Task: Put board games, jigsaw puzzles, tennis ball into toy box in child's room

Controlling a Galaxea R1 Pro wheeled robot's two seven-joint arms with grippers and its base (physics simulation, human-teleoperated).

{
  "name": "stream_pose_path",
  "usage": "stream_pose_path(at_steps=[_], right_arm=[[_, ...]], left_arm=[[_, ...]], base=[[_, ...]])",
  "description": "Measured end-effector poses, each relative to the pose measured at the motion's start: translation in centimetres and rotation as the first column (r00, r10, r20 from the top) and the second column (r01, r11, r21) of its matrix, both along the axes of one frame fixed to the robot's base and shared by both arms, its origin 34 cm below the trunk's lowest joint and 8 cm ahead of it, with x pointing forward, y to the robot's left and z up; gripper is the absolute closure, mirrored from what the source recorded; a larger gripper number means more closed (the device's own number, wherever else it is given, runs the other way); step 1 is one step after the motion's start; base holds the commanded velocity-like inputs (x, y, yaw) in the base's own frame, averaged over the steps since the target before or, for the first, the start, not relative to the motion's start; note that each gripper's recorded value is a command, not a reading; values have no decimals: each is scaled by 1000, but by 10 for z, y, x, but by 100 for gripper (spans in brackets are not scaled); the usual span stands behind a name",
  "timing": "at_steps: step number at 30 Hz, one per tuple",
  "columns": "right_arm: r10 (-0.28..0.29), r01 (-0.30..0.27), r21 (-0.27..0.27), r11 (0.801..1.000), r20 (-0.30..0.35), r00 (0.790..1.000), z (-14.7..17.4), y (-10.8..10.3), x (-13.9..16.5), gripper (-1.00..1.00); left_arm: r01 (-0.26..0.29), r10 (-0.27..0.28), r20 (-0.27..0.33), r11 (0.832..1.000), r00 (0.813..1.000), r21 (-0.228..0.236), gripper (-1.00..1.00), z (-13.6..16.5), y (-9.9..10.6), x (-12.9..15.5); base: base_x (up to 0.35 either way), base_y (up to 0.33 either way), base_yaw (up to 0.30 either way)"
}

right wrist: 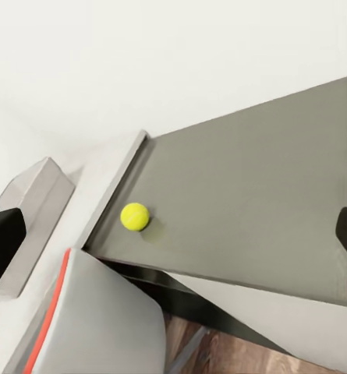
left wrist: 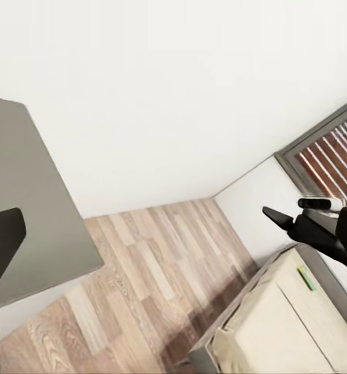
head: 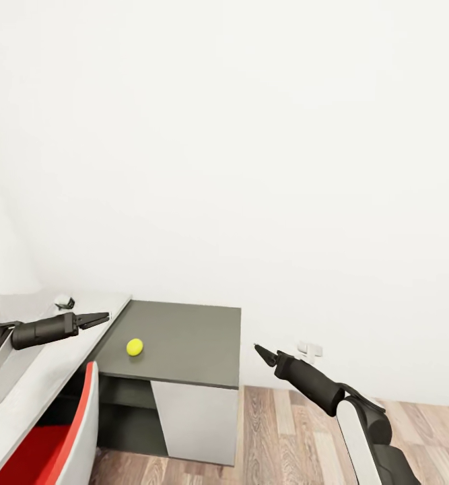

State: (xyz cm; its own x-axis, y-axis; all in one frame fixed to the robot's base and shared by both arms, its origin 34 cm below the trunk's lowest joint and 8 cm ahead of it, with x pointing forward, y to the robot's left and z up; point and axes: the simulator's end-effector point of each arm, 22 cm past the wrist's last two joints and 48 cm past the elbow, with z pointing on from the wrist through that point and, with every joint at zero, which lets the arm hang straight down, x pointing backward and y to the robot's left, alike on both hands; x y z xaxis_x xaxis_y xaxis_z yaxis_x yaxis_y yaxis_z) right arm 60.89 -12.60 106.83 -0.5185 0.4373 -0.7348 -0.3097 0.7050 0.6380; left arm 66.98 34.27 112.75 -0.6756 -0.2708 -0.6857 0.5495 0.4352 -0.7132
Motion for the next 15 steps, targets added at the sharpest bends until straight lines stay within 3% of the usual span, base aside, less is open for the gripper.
stream_pose_path(at_steps=[15], right_arm=[[2,-2,2,1000,-3,1000,-1,0,0,-100]], left_arm=[[9,-9,-1,1000,1000,-6,-100,-1,-7,1]], base=[[0,0,-285]])
